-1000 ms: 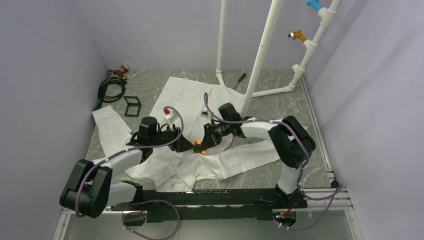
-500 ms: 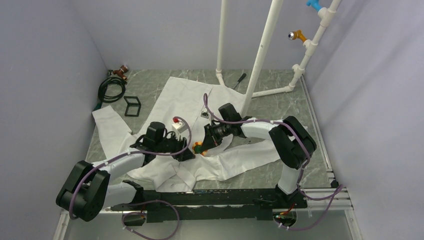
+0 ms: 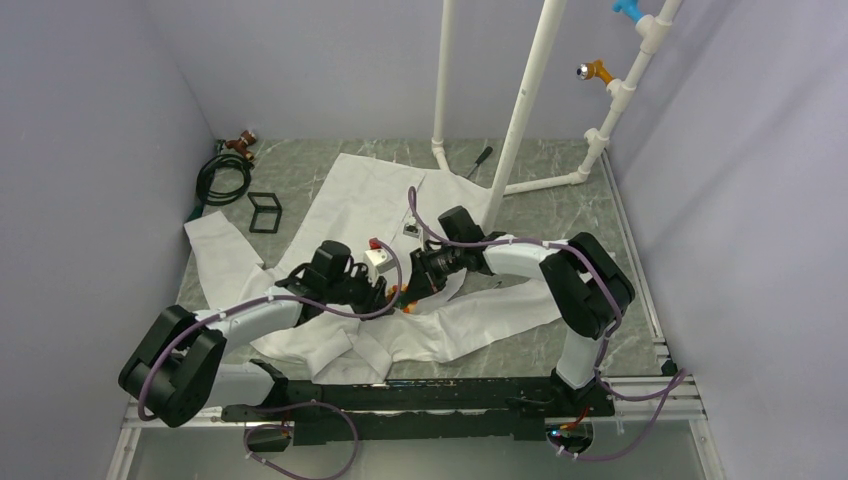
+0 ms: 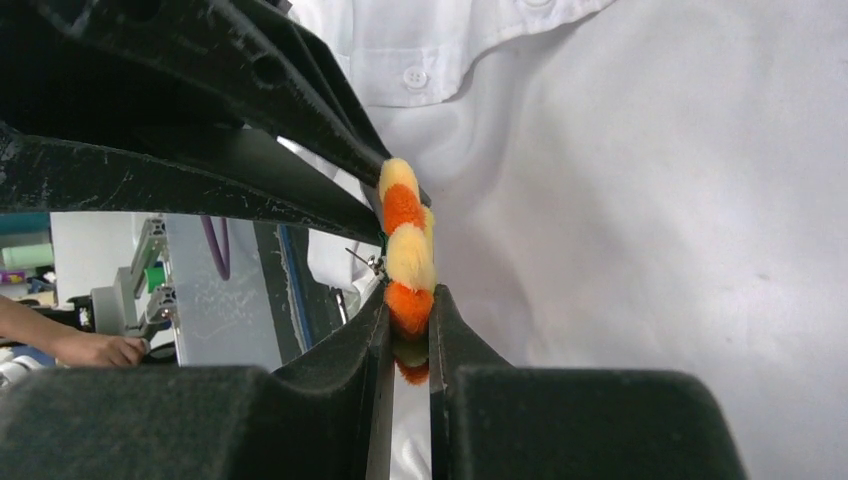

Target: Remove the brooch from the garment

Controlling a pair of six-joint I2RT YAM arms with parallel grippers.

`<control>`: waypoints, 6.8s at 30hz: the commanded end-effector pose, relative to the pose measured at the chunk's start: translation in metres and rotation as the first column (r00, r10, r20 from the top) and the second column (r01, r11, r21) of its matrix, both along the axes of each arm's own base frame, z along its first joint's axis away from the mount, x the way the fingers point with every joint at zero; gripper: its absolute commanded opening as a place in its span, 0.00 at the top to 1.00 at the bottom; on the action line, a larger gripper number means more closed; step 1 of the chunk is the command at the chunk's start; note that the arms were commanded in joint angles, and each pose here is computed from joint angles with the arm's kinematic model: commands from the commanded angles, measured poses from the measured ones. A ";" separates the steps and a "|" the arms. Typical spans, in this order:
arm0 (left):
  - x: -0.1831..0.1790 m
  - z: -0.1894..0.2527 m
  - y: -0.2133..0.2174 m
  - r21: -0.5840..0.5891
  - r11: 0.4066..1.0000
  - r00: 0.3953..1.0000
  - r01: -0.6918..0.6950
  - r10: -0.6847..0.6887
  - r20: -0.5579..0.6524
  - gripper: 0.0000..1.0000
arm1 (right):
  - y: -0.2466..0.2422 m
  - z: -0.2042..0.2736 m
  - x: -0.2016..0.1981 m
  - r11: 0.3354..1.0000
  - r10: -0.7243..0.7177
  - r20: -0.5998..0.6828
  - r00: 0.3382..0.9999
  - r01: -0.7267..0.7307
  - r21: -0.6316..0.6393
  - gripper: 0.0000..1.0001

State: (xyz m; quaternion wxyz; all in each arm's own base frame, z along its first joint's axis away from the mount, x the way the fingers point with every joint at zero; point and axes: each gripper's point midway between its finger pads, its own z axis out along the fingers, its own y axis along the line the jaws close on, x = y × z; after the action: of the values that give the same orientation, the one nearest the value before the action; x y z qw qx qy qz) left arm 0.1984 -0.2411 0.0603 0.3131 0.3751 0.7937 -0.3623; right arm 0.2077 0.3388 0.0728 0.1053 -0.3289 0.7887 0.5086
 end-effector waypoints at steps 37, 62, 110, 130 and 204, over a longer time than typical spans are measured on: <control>0.003 0.073 -0.028 -0.133 0.987 0.984 0.089 -0.067 0.163 0.96 | -0.006 -0.018 0.020 0.978 0.044 0.382 0.923 0.038 -0.204 1.00; -0.009 0.050 -0.017 -0.053 0.990 0.983 0.130 -0.122 0.135 0.47 | -0.013 -0.017 0.031 0.972 0.021 0.416 0.909 0.079 -0.221 1.00; 0.046 0.123 0.131 -0.294 0.841 0.889 -0.455 0.448 -0.094 0.01 | 0.042 0.233 0.020 0.914 -0.116 0.366 0.924 -0.045 0.404 1.00; 0.012 0.154 0.057 -0.470 0.875 0.993 -0.115 0.116 -0.025 0.00 | 0.039 0.227 0.001 0.881 -0.008 0.178 0.984 -0.078 0.467 1.00; 0.030 0.175 0.044 -0.479 0.864 0.988 -0.155 0.144 -0.059 0.28 | 0.042 0.149 0.017 0.958 0.024 -0.211 0.977 0.038 0.285 1.00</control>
State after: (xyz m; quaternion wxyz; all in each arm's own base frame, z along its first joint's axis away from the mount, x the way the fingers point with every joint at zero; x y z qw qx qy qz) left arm 0.2387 -0.1926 0.2229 0.4071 0.1877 0.7340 -0.5102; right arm 0.2217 0.3799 0.2019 0.0485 -0.2312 0.7261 0.6457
